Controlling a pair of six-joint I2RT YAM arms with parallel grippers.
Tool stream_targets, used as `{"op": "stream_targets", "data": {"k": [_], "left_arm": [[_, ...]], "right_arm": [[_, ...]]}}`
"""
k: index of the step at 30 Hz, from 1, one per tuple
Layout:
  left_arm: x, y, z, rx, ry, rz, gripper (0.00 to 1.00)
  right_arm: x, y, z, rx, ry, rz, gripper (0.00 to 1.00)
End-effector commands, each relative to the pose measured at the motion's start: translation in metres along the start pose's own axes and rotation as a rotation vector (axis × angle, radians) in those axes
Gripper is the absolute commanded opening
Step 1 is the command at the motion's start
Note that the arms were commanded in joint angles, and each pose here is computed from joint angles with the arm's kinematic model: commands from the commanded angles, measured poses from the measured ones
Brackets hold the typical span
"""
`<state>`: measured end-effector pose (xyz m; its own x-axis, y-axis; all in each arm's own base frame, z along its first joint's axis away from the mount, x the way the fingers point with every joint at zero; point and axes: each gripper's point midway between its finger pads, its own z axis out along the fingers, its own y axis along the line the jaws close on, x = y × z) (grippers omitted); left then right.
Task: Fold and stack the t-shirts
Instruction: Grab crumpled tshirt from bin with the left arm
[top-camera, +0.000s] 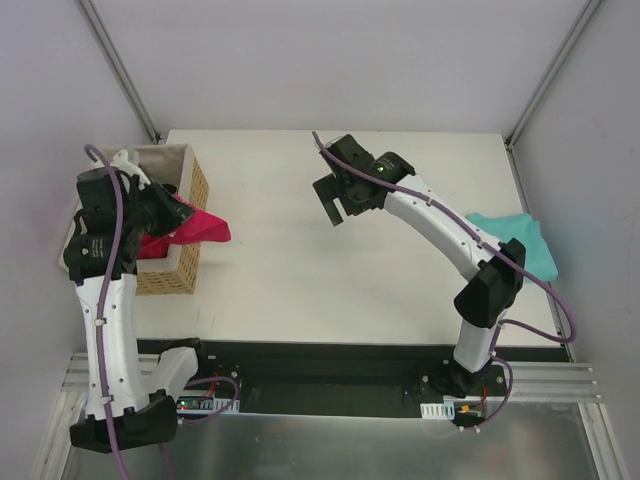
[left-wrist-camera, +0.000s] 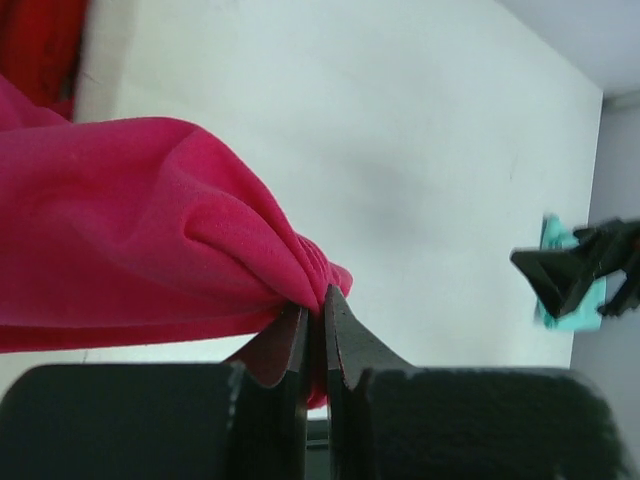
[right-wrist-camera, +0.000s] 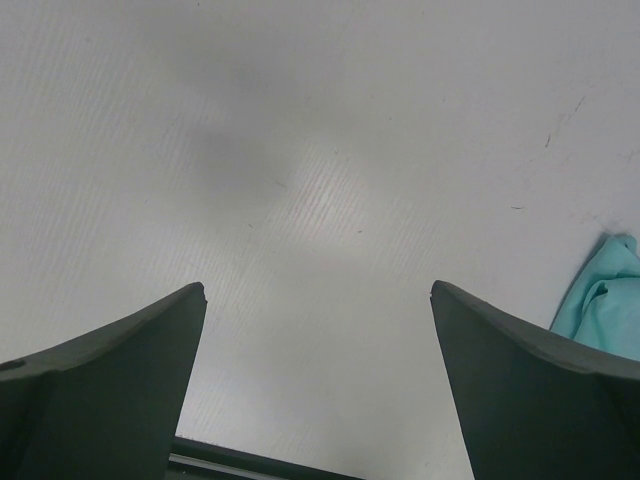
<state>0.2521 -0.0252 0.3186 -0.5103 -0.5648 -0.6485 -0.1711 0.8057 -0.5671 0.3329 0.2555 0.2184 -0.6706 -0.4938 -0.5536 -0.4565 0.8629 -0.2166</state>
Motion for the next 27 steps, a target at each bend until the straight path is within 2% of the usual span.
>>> {"op": "stream_targets", "data": {"k": [1,9,17,23,27], "left_arm": [[0.024,-0.021,0.002,0.031,0.087,0.104,0.0],[0.054,-0.043,0.02,0.037,0.21,0.175,0.0],[0.1,-0.087,0.05,0.017,0.337,0.379,0.0],[0.125,-0.119,0.072,0.014,0.394,0.472,0.0],[0.132,-0.138,0.082,0.032,0.412,0.516,0.0]], "right_arm": [[-0.011,0.0,-0.018,-0.021,-0.076,0.053,1.0],[-0.006,-0.012,-0.019,0.037,-0.082,0.043,1.0],[0.004,-0.036,-0.011,0.128,-0.053,0.058,0.99],[0.0,-0.085,-0.014,0.184,-0.065,0.19,1.0],[-0.008,-0.135,-0.021,0.252,-0.095,0.287,1.0]]}}
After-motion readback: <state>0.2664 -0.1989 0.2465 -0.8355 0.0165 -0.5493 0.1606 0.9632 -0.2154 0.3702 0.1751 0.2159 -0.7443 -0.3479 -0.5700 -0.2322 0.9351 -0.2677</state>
